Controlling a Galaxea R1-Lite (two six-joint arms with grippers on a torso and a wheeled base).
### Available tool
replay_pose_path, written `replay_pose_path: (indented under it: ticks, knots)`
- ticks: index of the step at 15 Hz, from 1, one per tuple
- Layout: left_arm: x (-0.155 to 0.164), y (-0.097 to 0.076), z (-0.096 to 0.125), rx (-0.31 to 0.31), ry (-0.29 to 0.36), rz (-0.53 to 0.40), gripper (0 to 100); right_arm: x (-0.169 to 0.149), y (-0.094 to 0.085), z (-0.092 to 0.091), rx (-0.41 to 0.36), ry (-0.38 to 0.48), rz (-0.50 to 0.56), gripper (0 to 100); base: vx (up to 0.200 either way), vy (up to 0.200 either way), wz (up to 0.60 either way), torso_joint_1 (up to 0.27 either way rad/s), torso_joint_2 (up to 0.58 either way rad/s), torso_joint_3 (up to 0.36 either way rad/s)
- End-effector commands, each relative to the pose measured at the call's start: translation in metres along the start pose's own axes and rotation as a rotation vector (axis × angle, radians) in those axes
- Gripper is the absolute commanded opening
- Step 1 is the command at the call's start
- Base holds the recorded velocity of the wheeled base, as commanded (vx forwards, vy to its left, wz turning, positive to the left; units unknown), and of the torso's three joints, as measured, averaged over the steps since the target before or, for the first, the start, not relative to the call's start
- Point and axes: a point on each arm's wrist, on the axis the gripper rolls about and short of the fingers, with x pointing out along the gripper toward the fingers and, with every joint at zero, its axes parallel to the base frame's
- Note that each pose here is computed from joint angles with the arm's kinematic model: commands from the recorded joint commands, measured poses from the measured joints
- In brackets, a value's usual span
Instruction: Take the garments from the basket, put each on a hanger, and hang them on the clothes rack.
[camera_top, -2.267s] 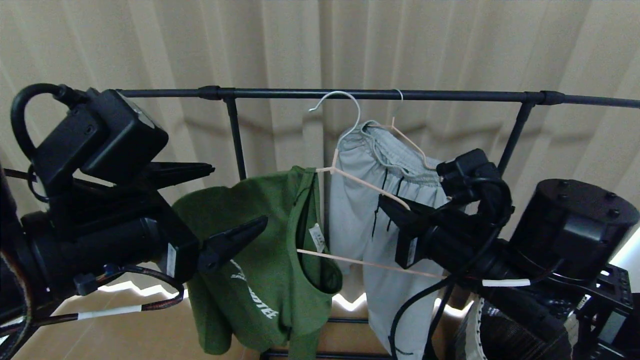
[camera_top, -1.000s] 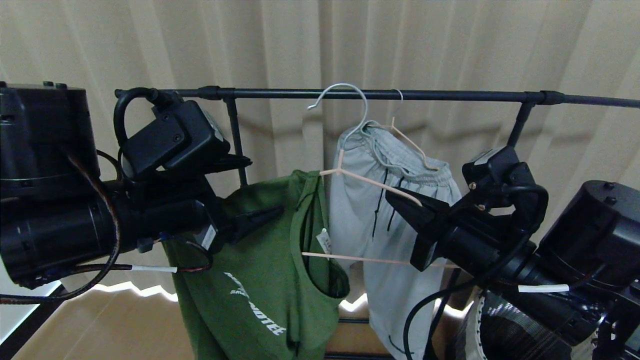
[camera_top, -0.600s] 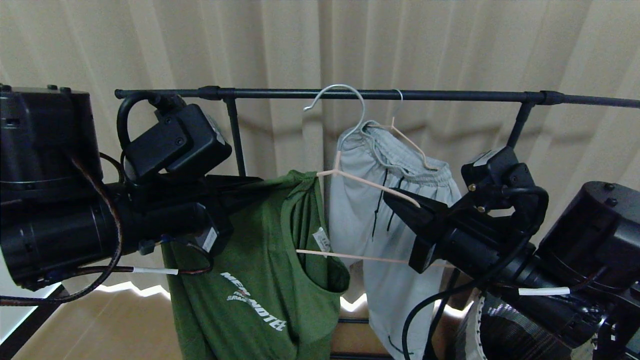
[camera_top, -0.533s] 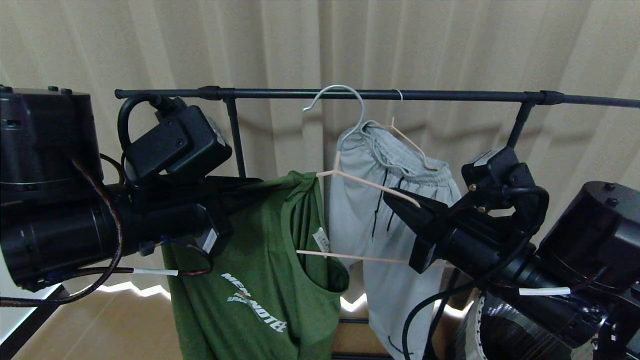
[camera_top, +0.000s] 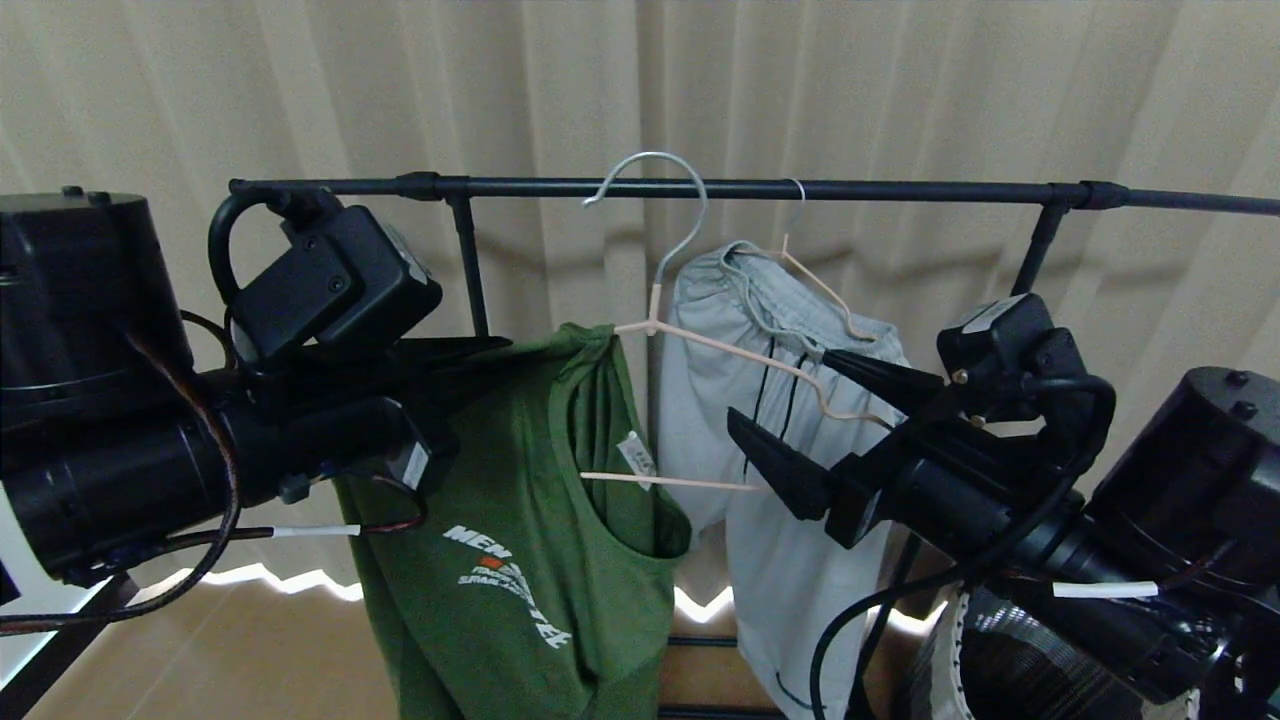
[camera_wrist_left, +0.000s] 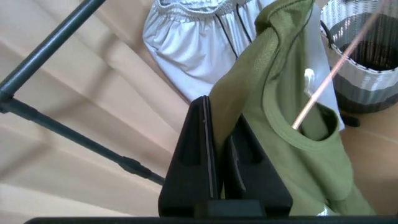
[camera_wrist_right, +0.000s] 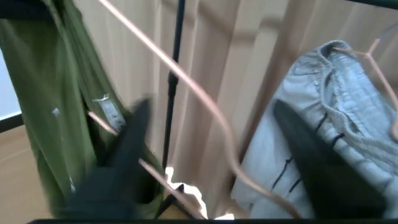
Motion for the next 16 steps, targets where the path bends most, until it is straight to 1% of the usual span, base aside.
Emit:
replay_pose_path:
  ticks: [1,2,4,5,7,8,9,10,11,13,14,15,16]
  knots:
    - [-0.003,0.008,-0.013,-0.013,0.057,0.059,0,-0.009,-0.008,-0.001,0.0,-0.01,-0.029,100,0.0,0.0,0.0,0.0,0.0,0.0]
    - [-0.005,0.011,-0.015,-0.014,0.099,0.124,0,-0.014,-0.012,-0.002,-0.001,-0.027,-0.045,100,0.0,0.0,0.0,0.0,0.0,0.0]
    - [-0.005,0.012,-0.015,-0.015,0.152,0.211,0,-0.023,-0.014,-0.004,-0.001,-0.046,-0.052,100,0.0,0.0,0.0,0.0,0.0,0.0]
    - [-0.005,0.013,-0.015,-0.016,0.152,0.227,0,-0.029,-0.014,-0.006,0.001,-0.043,-0.049,100,0.0,0.0,0.0,0.0,0.0,0.0]
    - [-0.004,0.013,-0.009,-0.025,0.102,0.244,0,-0.04,-0.014,-0.018,-0.002,-0.009,-0.039,100,0.0,0.0,0.0,0.0,0.0,0.0]
    - [-0.004,0.012,-0.004,-0.051,0.057,0.254,0,-0.045,-0.013,-0.025,0.004,0.011,-0.029,100,0.0,0.0,0.0,0.0,0.0,0.0]
    - [-0.003,0.011,-0.001,-0.064,0.036,0.254,0,-0.047,-0.013,-0.027,0.01,0.014,-0.027,100,0.0,0.0,0.0,0.0,0.0,0.0]
    - [-0.003,0.008,0.006,-0.096,-0.014,0.248,0,-0.051,-0.013,-0.032,0.052,0.02,-0.027,100,0.0,0.0,0.0,0.0,0.0,0.0]
    - [-0.002,0.005,0.01,-0.104,-0.041,0.24,0,-0.052,-0.013,-0.033,0.093,0.025,-0.029,100,0.0,0.0,0.0,0.0,0.0,0.0]
    - [0.0,-0.001,0.02,-0.107,-0.101,0.22,0,-0.054,-0.012,-0.036,0.22,0.037,-0.028,100,0.0,0.0,0.0,0.0,0.0,0.0]
    - [0.0,-0.005,0.025,-0.107,-0.123,0.204,0,-0.054,-0.011,-0.038,0.267,0.043,-0.02,100,0.0,0.0,0.0,0.0,0.0,0.0]
    - [0.0,-0.008,0.03,-0.106,-0.14,0.19,0,-0.051,-0.01,-0.037,0.295,0.036,-0.008,100,0.0,0.0,0.0,0.0,0.0,0.0]
    - [0.0,-0.009,0.03,-0.106,-0.142,0.186,0,-0.05,-0.01,-0.037,0.297,0.032,-0.004,100,0.0,0.0,0.0,0.0,0.0,0.0]
